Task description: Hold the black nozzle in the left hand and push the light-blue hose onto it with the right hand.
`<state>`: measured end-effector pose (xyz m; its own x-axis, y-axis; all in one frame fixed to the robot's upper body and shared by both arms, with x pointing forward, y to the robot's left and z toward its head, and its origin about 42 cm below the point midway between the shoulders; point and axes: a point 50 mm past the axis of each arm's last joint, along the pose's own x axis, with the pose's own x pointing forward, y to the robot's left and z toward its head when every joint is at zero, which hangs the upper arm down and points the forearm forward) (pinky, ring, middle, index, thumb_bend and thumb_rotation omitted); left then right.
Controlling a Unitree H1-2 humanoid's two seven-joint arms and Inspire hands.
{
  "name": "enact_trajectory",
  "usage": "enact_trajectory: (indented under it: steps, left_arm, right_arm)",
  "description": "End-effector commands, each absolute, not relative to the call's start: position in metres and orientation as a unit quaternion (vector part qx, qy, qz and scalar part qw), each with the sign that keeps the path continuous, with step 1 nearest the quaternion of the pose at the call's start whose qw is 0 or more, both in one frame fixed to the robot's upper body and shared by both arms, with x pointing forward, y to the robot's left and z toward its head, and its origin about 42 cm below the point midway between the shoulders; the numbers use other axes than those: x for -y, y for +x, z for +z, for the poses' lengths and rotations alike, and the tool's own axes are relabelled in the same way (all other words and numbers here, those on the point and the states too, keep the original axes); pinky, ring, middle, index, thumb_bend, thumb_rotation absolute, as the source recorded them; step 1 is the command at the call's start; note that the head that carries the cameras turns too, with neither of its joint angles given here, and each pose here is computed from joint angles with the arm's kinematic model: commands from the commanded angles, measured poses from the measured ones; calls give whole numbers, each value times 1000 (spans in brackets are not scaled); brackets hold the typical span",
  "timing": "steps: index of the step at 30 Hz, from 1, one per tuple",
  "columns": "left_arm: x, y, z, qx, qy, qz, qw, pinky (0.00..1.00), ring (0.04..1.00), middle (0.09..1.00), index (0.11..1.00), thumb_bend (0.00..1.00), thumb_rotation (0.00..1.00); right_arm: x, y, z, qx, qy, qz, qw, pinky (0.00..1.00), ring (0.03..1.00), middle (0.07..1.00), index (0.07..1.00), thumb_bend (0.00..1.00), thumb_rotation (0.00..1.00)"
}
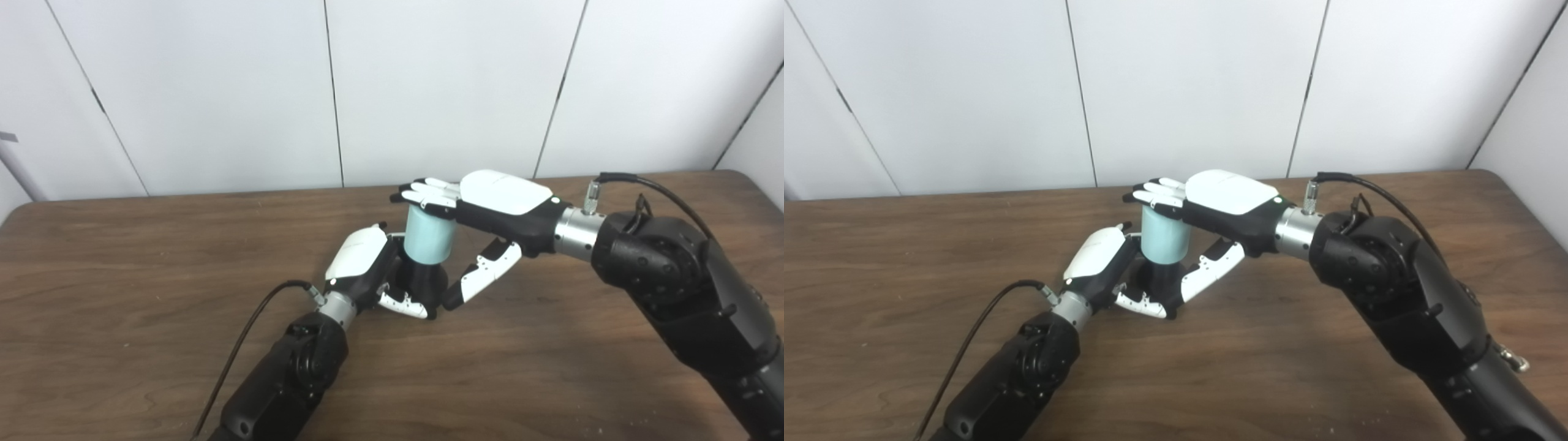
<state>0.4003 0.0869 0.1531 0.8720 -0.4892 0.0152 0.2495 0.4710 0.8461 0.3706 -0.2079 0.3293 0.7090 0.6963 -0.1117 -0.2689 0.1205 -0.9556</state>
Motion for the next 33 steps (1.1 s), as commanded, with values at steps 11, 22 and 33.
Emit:
enact_trajectory:
  steps: [11, 22, 33]
  left_arm:
    - [-89, 383, 117, 58, 486, -273, 828, 1000, 640, 471, 498, 525, 0]
    - [-87, 384, 117, 57, 485, -274, 828, 1000, 637, 471, 498, 525, 0]
    - [-88, 383, 118, 57, 482, -274, 830, 1000, 634, 471, 498, 525, 0]
  right_arm:
    - [209, 367, 328, 179, -580, 335, 721, 919, 1000, 1000, 979, 701, 851]
    - [201, 358, 318, 237, -548, 384, 704, 924, 987, 983, 943, 716, 840]
    - [204, 365, 315, 247, -540, 404, 696, 920, 987, 977, 928, 731, 830]
